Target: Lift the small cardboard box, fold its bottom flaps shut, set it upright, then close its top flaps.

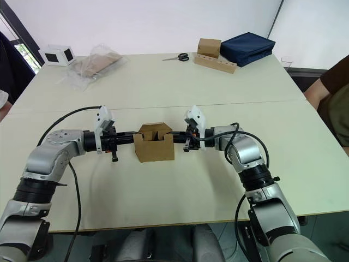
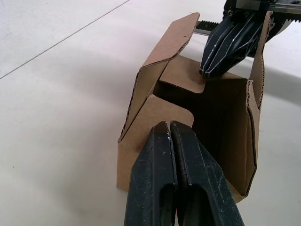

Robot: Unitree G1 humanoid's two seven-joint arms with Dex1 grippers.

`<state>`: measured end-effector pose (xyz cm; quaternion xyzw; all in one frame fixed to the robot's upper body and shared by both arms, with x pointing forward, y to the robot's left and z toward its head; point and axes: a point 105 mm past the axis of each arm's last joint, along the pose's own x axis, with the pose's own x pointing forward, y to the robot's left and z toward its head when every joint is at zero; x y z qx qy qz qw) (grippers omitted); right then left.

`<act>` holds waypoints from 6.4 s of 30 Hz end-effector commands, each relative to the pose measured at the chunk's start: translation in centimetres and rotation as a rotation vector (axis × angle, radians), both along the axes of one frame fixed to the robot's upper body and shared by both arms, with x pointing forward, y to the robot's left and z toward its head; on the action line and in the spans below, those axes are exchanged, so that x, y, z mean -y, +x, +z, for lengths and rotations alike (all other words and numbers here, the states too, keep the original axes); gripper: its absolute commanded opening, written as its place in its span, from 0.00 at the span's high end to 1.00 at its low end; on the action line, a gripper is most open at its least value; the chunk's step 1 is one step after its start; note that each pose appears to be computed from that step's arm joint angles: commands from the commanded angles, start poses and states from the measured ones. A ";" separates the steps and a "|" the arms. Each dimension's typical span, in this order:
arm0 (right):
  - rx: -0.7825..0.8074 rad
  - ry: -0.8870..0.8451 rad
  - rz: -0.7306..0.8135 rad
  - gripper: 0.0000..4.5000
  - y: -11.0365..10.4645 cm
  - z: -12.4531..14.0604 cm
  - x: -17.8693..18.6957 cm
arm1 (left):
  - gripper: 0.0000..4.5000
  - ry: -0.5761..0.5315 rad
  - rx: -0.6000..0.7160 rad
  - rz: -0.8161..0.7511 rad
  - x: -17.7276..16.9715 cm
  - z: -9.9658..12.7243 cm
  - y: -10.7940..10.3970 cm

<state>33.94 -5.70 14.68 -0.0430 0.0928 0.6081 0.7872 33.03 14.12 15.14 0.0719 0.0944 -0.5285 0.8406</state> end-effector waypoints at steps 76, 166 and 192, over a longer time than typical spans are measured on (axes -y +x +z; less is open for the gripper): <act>0.039 0.030 -0.003 1.00 -2.9 1.0 -3.8 | 0.99 -0.108 -0.001 -0.142 3.4 2.4 5.4; 0.105 0.007 -0.018 1.00 -2.9 4.0 -1.0 | 0.99 -0.020 -0.043 -0.146 1.1 -0.2 -1.6; -0.049 0.048 0.089 1.00 1.4 5.8 -3.1 | 0.99 -0.027 -0.016 -0.146 1.4 0.3 -1.6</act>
